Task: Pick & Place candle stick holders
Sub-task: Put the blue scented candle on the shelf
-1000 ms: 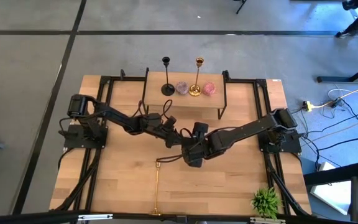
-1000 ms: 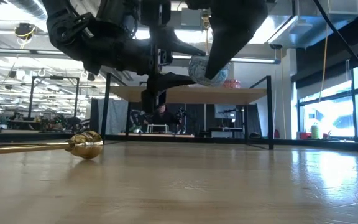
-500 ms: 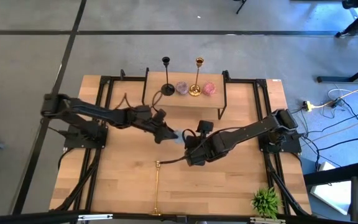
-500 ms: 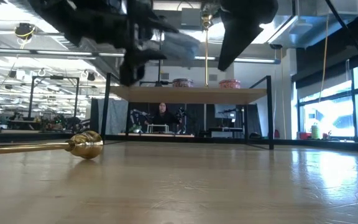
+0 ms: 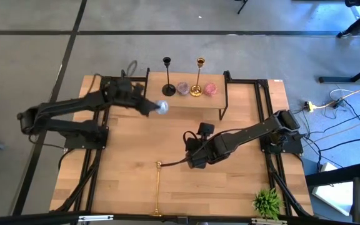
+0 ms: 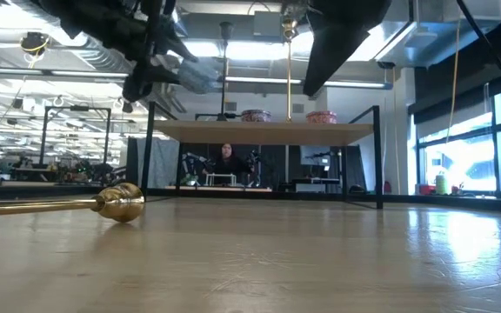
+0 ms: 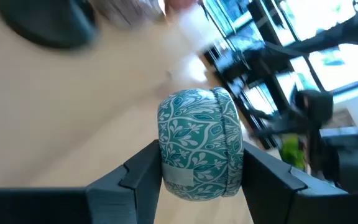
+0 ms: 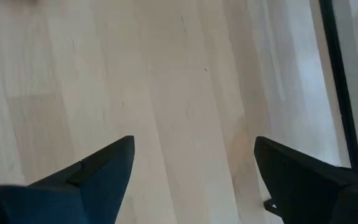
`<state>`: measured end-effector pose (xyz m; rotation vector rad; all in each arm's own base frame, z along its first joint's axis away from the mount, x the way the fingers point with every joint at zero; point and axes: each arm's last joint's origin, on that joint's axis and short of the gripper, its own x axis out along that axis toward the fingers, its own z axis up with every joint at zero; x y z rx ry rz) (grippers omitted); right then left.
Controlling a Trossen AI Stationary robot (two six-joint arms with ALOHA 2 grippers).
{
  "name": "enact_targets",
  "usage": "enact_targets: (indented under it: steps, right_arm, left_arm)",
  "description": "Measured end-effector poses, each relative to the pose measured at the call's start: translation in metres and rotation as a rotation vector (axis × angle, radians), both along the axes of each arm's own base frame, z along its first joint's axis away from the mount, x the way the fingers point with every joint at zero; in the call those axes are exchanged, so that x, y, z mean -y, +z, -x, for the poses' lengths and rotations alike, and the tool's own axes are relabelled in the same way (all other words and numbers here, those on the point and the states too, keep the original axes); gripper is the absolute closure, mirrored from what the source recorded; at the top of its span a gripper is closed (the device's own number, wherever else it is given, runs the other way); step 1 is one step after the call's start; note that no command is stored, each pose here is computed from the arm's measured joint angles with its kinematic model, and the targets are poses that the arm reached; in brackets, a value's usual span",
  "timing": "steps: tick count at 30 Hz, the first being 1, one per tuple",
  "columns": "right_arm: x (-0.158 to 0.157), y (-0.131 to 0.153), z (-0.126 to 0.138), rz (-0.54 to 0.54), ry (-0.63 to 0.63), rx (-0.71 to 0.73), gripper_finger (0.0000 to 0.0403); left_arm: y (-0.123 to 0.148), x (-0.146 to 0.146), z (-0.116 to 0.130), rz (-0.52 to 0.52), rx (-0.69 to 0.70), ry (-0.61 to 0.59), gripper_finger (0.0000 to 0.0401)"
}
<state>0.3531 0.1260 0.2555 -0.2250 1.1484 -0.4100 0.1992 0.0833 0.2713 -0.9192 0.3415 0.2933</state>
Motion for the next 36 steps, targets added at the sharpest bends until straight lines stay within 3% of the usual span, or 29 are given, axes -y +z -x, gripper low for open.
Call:
enact_targets:
  steps: [7,13,20,26,36]
  right_arm:
    - [-0.001,0.0,-0.001,-0.01,0.001,0.015,0.0069]
    - [-0.001,0.0,-0.002,-0.011,0.001,0.017,0.0069]
    - [0.0,-0.009,0.0,-0.009,-0.002,0.003,0.0069]
    - [0.0,-0.013,0.001,-0.006,-0.004,-0.007,0.0069]
    - [0.0,-0.013,0.001,-0.008,-0.004,-0.001,0.0069]
  left_arm:
    - [0.031,-0.042,0.017,-0.056,-0.024,0.048,0.0221]
    - [0.045,-0.071,0.017,-0.072,-0.167,-0.009,0.0221]
    - [0.031,-0.095,0.001,-0.048,-0.34,-0.094,0.0221]
    - [0.016,-0.107,-0.009,-0.04,-0.389,-0.102,0.0221]
    - [0.016,-0.115,-0.003,-0.068,-0.414,-0.056,0.0221]
